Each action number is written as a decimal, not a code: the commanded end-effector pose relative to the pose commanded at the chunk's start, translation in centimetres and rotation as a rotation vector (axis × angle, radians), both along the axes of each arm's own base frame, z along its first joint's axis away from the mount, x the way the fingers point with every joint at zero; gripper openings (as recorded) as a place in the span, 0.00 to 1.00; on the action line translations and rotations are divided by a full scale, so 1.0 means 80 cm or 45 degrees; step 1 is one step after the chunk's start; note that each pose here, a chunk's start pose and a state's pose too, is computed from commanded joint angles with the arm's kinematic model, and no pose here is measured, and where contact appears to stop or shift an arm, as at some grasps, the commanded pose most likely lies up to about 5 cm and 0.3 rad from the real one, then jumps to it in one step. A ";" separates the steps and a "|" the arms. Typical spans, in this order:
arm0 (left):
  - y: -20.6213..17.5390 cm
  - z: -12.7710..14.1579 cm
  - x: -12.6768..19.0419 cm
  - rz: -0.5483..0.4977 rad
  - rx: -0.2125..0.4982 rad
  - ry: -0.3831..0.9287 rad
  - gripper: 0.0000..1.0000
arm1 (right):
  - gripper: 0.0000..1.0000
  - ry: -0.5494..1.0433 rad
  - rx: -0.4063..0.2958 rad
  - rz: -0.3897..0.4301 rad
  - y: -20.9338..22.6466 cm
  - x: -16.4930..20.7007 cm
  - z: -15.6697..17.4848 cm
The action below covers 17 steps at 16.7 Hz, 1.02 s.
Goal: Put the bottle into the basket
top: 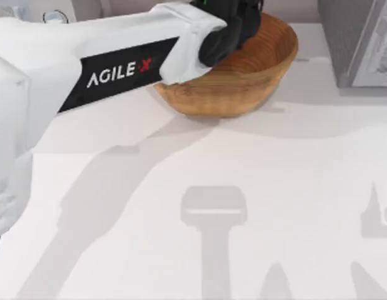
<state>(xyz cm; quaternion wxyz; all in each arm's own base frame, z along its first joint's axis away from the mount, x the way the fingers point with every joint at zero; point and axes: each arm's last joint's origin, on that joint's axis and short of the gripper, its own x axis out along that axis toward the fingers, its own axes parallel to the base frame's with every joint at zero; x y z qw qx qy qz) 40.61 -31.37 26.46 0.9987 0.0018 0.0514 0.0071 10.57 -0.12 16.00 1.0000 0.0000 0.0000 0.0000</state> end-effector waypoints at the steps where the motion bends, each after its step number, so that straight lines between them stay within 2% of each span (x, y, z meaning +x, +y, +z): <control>1: 0.000 0.000 0.000 0.000 0.000 0.000 0.23 | 1.00 0.000 0.000 0.000 0.000 0.000 0.000; 11: 0.000 0.000 0.000 0.000 0.000 0.000 0.98 | 1.00 0.000 0.000 0.000 0.000 0.000 0.000; 17: 0.000 0.000 0.000 0.000 0.000 0.000 1.00 | 1.00 0.000 0.000 0.000 0.000 0.000 0.000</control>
